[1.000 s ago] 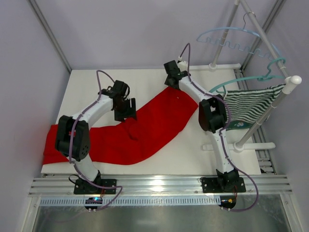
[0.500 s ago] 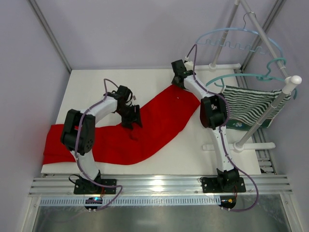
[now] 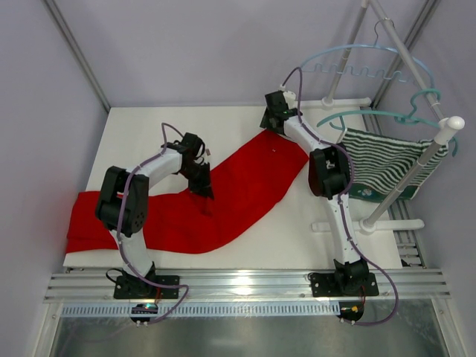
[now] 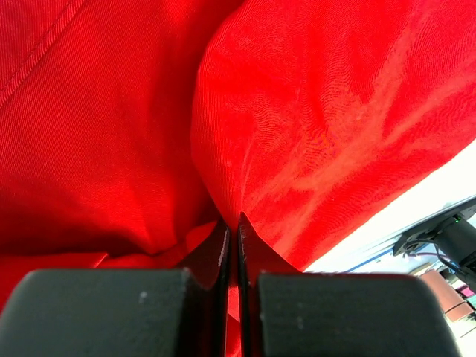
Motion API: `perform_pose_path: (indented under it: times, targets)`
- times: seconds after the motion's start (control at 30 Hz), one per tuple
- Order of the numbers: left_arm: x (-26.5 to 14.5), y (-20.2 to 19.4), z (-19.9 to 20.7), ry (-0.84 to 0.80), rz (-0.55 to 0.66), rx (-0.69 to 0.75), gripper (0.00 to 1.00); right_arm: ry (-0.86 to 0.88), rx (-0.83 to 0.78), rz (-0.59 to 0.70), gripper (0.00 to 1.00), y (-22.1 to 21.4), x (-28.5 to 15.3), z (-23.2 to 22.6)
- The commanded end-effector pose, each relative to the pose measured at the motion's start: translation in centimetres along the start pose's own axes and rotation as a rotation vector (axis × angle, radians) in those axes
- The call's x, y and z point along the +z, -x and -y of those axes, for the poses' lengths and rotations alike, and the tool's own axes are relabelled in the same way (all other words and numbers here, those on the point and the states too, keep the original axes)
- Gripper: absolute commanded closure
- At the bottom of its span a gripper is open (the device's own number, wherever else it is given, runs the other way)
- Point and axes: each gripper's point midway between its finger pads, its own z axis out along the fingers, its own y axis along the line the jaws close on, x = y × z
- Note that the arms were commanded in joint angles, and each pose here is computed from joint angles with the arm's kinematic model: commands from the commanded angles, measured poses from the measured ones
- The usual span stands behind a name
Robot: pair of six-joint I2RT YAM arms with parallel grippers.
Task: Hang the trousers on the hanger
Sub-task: Fold the trousers
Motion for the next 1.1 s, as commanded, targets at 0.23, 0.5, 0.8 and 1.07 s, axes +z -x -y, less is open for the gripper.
perform_pose_path:
  times: [0.23, 0.5, 0.8, 1.07]
  targets:
    - [-0.7, 1.5, 0.5, 0.010, 0.057, 0.013, 1.00, 0.137, -0.152, -0.003, 0.40, 0.9, -0.2, -0.6]
    - [-2.1, 2.4, 0.9, 0.030, 0.106, 0.011, 1.00, 0.122, -0.152, 0.017, 0.83, 2.1, 0.0, 0.0]
    - [-3.7, 3.3, -0.5, 0.140, 0.191, -0.017, 1.00, 0.046, -0.161, 0.113, 0.96, 6.0, -3.0, 1.2]
    - [-6.1, 5.6, -1.6, 0.245, 0.329, -0.035, 1.00, -0.066, -0.113, 0.195, 0.96, 8.3, -7.1, 3.9]
